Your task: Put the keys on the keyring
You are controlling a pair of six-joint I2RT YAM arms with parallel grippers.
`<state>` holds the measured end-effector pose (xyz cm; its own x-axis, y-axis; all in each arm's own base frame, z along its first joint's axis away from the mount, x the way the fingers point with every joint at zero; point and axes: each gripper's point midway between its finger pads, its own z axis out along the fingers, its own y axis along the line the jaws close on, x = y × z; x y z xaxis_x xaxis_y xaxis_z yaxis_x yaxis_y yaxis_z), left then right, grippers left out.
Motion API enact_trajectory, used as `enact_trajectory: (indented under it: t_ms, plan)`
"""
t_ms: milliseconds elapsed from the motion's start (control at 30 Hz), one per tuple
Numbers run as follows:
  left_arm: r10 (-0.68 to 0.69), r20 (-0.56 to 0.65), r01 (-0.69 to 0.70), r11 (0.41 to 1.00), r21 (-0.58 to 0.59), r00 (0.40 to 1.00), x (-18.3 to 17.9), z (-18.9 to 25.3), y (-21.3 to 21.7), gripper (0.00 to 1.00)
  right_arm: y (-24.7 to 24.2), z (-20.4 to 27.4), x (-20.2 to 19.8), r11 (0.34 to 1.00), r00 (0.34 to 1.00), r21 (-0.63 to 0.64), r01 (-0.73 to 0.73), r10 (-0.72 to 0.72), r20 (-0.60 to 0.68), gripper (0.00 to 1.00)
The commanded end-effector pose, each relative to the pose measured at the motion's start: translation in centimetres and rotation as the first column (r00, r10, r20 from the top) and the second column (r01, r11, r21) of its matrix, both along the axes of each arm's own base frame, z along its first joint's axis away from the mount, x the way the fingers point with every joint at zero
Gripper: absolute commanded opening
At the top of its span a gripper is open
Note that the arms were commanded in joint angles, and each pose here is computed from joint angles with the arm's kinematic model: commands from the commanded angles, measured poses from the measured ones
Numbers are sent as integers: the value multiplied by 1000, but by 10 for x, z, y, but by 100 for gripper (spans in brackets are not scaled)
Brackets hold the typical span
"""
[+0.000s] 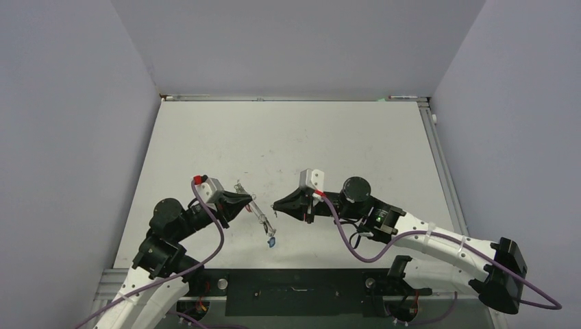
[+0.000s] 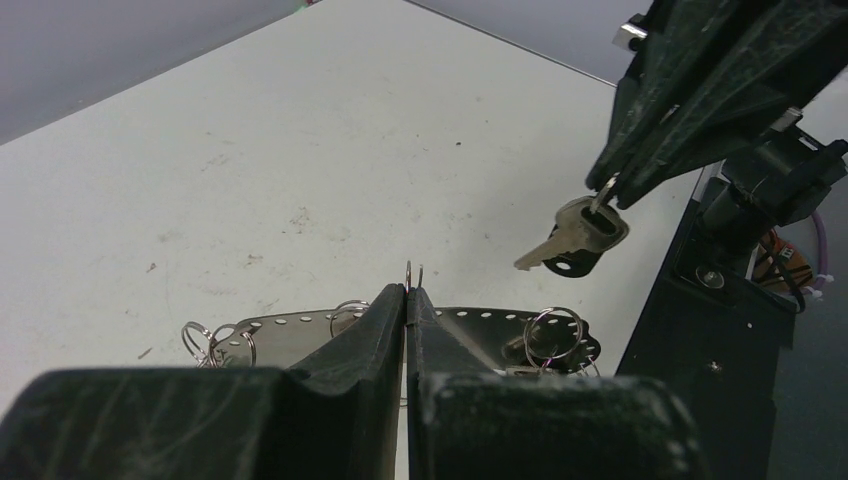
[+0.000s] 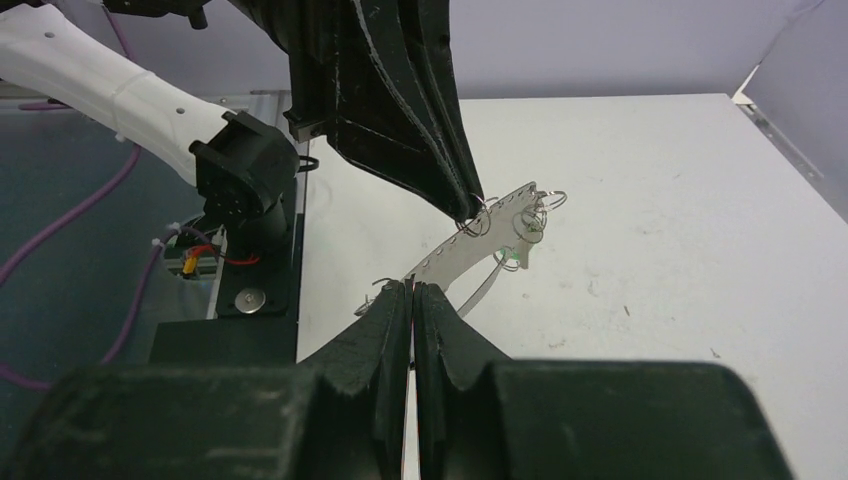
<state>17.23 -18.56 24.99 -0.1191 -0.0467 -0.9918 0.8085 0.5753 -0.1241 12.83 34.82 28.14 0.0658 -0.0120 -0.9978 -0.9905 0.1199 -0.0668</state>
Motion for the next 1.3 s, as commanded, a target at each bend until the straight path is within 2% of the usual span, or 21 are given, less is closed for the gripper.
enact_trajectory:
  t_ms: [0,200,433,600,767,1033,1267]
  plan:
    - [-35,116,41,998,-52,993,-7,33,-2,0,10,39,-3,990,993,87,-113,111,28,5]
    - [-46,128,54,997,-62,991,-9,33,-3,0,14,47,-1,981,984,78,-176,174,28,5]
    - [81,144,-67,993,-99,986,9,27,9,0,23,38,5,982,982,43,-186,187,-9,5]
    - [98,134,-81,988,-129,986,11,33,10,0,25,36,7,982,983,48,-183,184,-12,5]
    - [259,69,-238,946,-220,963,26,46,30,0,24,42,9,984,985,63,-170,170,-8,5]
    - [128,213,-70,962,-263,969,3,61,16,0,20,45,25,995,996,62,-83,83,-9,5]
    - [73,255,-14,974,-226,964,-5,57,11,0,21,50,15,985,988,83,-151,153,-16,5]
